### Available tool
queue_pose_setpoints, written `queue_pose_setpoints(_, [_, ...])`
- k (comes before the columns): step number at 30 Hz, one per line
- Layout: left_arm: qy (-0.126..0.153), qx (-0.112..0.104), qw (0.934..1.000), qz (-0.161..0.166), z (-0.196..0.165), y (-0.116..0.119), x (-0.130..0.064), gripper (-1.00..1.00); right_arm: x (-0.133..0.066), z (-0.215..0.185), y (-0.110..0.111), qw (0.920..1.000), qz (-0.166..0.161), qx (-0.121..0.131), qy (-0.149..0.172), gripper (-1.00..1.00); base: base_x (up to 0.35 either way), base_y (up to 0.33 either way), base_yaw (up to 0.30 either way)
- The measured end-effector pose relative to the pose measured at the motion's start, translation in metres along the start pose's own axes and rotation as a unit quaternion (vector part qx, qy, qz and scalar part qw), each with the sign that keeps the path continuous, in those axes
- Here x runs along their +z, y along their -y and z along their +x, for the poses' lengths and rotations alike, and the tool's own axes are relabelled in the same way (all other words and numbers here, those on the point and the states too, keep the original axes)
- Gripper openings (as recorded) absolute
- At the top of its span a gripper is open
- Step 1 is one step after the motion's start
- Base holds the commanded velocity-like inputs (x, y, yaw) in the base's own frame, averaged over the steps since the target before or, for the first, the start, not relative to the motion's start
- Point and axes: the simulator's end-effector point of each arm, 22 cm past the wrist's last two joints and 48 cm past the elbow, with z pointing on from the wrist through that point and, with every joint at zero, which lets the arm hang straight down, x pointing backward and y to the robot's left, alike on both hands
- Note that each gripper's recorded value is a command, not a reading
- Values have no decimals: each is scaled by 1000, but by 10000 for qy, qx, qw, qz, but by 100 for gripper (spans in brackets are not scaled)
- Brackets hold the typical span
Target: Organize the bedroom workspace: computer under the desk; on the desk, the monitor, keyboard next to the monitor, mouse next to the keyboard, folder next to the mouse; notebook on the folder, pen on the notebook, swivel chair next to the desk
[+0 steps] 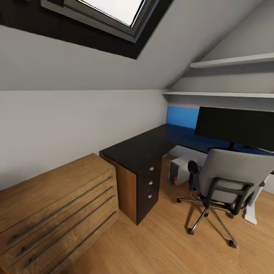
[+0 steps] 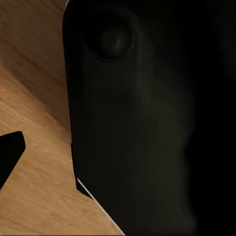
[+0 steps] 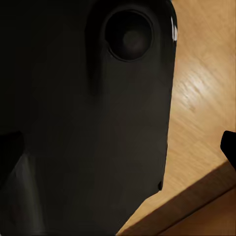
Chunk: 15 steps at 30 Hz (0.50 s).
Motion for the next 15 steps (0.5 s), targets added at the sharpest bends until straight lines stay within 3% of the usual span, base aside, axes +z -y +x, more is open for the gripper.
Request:
queue_pose_setpoints(6, [-45,3,9999,142,11,25,-9,100,-9,-4,-21,9999,-161,12,0,100,0,0,0])
queue_pose_setpoints(9, [-23,-39,10000,72,9,12,-14,100,-14,-14,-30,9997,-226,-23,129,100,0,0,0])
queue_pose_setpoints(15, [-22,-48,10000,52,9,9,-19,100,-20,-23,-32,9993,-237,-30,303,100,0,0,0])
